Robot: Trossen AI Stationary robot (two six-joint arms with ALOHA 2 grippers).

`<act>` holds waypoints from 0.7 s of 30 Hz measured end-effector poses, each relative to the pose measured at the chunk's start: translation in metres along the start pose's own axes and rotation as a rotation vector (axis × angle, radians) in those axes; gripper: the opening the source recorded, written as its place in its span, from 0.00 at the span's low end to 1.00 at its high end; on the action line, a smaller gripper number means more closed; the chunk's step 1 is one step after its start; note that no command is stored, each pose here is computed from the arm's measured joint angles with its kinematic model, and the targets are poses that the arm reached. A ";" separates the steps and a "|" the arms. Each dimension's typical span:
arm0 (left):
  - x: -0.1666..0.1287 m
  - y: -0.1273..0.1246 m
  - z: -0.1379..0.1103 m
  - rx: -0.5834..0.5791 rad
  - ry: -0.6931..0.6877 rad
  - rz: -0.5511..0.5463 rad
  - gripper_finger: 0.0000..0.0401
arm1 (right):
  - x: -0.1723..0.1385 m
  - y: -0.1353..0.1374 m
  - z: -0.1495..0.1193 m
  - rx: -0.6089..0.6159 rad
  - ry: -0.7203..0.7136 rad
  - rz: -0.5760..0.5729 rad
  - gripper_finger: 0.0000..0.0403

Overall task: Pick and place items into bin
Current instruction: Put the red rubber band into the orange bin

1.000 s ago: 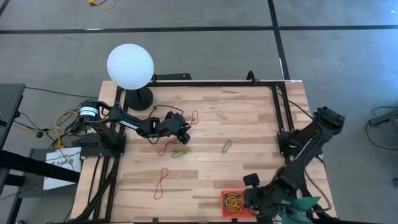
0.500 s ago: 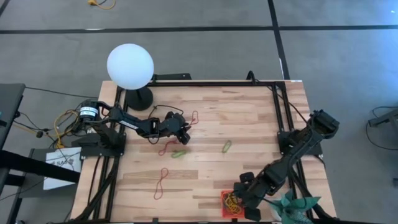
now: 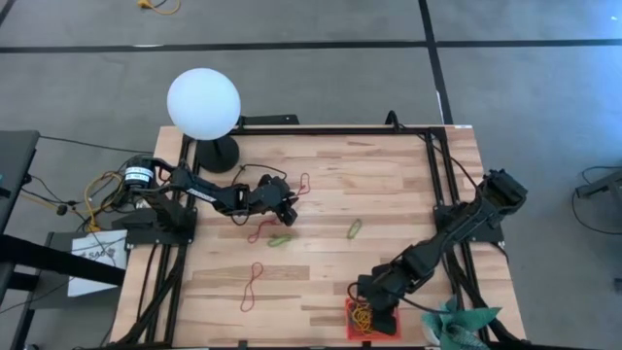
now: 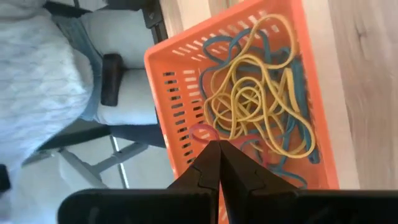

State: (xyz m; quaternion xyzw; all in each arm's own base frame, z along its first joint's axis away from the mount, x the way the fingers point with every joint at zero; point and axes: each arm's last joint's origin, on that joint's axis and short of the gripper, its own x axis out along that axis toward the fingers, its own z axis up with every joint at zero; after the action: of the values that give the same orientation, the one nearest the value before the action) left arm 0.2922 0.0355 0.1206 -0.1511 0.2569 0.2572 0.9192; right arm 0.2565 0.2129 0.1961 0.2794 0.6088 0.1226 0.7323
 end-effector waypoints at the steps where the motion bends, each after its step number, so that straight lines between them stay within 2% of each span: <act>1: 0.000 0.000 0.000 0.000 0.000 0.000 0.23 | 0.000 0.000 0.001 0.023 0.002 0.002 0.00; 4: 0.000 0.000 0.000 0.001 0.000 0.000 0.23 | 0.000 0.000 0.001 0.064 0.023 0.016 0.00; 9: 0.000 0.000 0.000 0.000 0.001 0.000 0.23 | -0.001 -0.001 -0.001 0.069 0.059 0.022 0.00; 14: 0.000 0.000 -0.001 0.003 0.007 0.003 0.23 | -0.001 -0.001 0.000 -0.055 0.041 0.019 0.00; 17: 0.000 0.000 -0.001 0.017 0.007 0.003 0.23 | 0.000 0.001 -0.002 -0.005 0.044 0.020 0.00; 21: 0.000 0.000 -0.001 0.019 0.007 0.004 0.23 | 0.001 0.004 -0.008 -0.022 0.071 0.029 0.00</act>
State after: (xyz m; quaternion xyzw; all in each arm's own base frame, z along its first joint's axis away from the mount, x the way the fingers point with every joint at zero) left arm 0.2917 0.0356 0.1200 -0.1430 0.2628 0.2560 0.9192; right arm 0.2501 0.2186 0.1961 0.2754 0.6291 0.1496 0.7113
